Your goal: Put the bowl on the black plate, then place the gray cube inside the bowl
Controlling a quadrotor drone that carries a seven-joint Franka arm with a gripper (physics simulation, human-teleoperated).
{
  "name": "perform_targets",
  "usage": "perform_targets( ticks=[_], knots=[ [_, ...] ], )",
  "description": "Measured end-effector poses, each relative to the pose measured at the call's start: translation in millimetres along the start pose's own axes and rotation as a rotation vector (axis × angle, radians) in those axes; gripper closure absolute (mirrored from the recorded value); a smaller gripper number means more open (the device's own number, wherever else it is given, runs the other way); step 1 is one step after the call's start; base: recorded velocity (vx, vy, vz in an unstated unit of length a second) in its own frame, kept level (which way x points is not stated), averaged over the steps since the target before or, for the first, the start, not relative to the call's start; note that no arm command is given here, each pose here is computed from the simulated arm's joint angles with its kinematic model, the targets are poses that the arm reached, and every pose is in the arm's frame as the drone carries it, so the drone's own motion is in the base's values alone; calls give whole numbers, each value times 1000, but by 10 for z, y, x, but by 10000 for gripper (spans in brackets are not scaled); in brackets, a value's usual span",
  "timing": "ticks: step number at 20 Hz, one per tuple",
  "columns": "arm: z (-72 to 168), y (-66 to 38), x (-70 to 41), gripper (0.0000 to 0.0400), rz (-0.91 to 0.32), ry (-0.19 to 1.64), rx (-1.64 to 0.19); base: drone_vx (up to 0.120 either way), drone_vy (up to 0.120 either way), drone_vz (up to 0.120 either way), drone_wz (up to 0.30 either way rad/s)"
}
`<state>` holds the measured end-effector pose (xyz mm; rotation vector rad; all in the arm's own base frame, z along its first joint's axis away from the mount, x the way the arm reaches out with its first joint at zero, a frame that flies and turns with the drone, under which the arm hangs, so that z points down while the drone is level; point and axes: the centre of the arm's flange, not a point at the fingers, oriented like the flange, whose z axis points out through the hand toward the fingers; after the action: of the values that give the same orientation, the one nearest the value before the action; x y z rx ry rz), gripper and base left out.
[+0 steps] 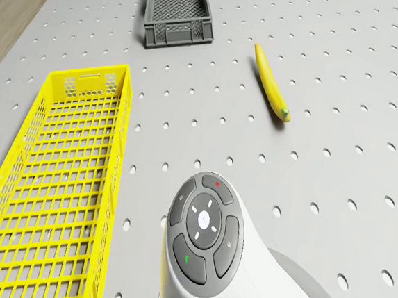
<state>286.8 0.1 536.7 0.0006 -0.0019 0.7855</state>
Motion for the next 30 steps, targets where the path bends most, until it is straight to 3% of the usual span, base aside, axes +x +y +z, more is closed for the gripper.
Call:
perform_targets(
  ticks=[6, 13, 21, 30],
  knots=[
    [24, 0, 0, 149, 0, 0, 0, -67, 0, 0, 0],
    [269, 3, -1, 149, 0, 0, 0, 0, 0, 0, 0],
    [465, 92, -99, 149, 0, 0, 0, 0, 0, 0, 0],
    [617, 18, -225, 149, 0, 0, 0, 0, 0, 0, 0]
  ],
)
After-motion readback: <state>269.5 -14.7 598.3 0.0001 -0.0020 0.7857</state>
